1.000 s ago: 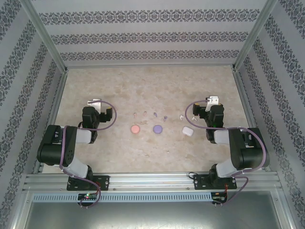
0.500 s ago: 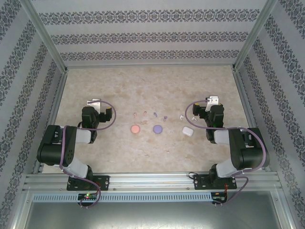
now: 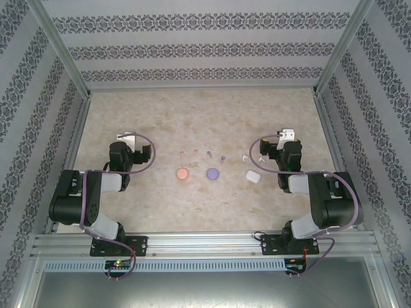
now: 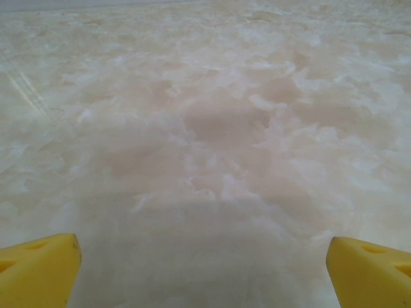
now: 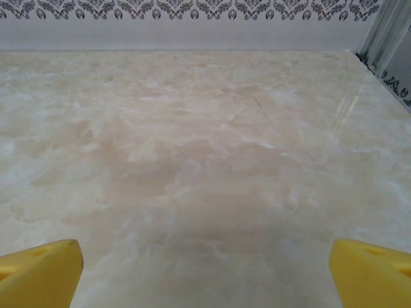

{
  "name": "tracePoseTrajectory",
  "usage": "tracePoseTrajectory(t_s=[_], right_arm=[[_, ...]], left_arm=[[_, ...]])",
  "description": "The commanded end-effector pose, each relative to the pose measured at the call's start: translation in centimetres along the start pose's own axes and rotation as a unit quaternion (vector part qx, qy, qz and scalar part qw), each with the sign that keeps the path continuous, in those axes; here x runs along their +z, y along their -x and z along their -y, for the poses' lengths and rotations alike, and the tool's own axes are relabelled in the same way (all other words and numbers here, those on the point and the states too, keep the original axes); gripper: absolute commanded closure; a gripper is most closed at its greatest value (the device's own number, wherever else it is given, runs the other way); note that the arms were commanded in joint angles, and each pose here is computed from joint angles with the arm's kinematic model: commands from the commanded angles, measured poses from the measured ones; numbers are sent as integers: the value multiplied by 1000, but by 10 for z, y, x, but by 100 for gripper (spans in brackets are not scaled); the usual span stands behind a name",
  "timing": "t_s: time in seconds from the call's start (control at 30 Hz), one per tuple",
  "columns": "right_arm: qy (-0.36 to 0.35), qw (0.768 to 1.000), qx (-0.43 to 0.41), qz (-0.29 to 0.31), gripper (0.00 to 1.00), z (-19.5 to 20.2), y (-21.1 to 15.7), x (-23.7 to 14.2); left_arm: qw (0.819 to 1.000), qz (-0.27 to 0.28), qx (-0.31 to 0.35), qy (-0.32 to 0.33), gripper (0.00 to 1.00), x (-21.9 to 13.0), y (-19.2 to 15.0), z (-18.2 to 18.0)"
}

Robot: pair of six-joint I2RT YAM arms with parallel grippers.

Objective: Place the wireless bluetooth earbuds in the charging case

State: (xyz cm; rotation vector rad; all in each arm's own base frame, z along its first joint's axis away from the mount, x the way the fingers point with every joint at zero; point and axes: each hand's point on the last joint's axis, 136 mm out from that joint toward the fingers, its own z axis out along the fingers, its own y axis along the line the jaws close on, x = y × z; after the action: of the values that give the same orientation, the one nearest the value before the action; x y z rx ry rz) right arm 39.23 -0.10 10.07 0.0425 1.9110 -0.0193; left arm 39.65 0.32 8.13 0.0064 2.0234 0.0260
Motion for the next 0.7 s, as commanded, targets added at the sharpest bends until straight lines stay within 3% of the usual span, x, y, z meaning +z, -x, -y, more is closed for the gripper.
tracePoseTrajectory(t_s=[0.0, 0.2, 0.3, 0.37, 0.43, 0.53, 0.67], right_arm=[[-23, 999, 18, 29, 2, 11, 22, -15], [-51, 995, 84, 12, 2, 21, 55, -54], [-77, 966, 247, 19, 2, 36, 67, -83], [-14, 964, 263, 32, 2, 23, 81, -97], [0, 960, 280, 9, 2, 16, 82, -109], [12, 950, 306, -65, 2, 4, 68, -116], [-9, 920, 326, -220, 4, -17, 13, -121]], left_arm=[[1000, 2, -13, 10, 2, -4, 22, -6], [999, -37, -20, 8, 0, -9, 42, -2], [998, -56, -40, -11, 0, -14, 58, 14], [995, -71, -67, -24, 1, -18, 68, 26], [990, -89, -102, -38, 1, -24, 76, 38], [979, -115, -153, -66, 1, -35, 85, 59], [963, -157, -189, -111, 1, -48, 82, 88]])
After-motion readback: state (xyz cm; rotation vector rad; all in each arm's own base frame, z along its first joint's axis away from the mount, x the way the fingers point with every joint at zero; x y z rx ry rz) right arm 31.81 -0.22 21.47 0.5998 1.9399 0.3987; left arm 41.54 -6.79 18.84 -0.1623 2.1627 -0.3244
